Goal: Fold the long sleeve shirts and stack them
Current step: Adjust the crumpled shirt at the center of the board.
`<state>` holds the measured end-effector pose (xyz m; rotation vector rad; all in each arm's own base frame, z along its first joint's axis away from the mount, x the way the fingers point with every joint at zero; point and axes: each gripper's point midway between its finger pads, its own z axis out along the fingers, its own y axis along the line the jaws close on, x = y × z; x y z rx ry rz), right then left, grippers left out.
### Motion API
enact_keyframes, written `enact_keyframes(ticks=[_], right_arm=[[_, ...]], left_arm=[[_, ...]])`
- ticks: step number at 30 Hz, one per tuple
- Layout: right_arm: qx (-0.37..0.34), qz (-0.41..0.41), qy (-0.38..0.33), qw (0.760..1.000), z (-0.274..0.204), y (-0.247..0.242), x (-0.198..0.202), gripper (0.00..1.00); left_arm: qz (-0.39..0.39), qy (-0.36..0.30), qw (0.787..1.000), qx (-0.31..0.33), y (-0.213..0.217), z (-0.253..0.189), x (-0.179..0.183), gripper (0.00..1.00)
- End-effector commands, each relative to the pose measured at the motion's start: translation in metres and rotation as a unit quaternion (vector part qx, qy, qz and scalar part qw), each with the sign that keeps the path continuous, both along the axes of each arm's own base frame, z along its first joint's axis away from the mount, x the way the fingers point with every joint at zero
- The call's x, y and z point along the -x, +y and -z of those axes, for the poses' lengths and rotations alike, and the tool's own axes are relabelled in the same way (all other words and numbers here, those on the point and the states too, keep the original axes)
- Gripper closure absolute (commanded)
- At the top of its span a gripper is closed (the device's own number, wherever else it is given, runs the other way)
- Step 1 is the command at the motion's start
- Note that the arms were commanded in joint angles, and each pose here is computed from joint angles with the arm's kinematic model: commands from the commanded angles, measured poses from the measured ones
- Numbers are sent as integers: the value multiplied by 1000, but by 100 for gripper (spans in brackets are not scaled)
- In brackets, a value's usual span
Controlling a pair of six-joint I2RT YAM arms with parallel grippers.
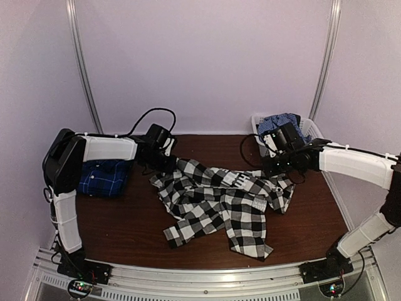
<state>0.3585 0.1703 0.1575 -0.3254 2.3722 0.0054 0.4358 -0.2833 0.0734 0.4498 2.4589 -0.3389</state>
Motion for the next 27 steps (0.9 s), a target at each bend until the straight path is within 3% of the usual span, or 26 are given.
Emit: enact_keyframes(ticks=[1, 10, 16, 22, 24, 27], right_arm=[[-79, -101, 9, 992, -4, 51, 39, 48], [-61, -123, 89, 987, 65, 65, 76, 51], [-44, -140, 112, 983, 84, 68, 82, 43], [-9, -139, 133, 981, 106, 64, 80, 44], [3, -135, 138, 981, 111, 62, 78, 48], [12, -131, 135, 982, 109, 61, 74, 63]], left_arm=[[12, -31, 999, 34, -10, -29, -3, 91], [21, -45, 998, 47, -7, -48, 6, 91], [27, -45, 997, 53, -7, -52, 10, 91], [30, -43, 997, 54, -8, -52, 12, 90], [32, -44, 997, 54, -8, -54, 13, 90], [34, -44, 997, 51, -7, -53, 13, 90]])
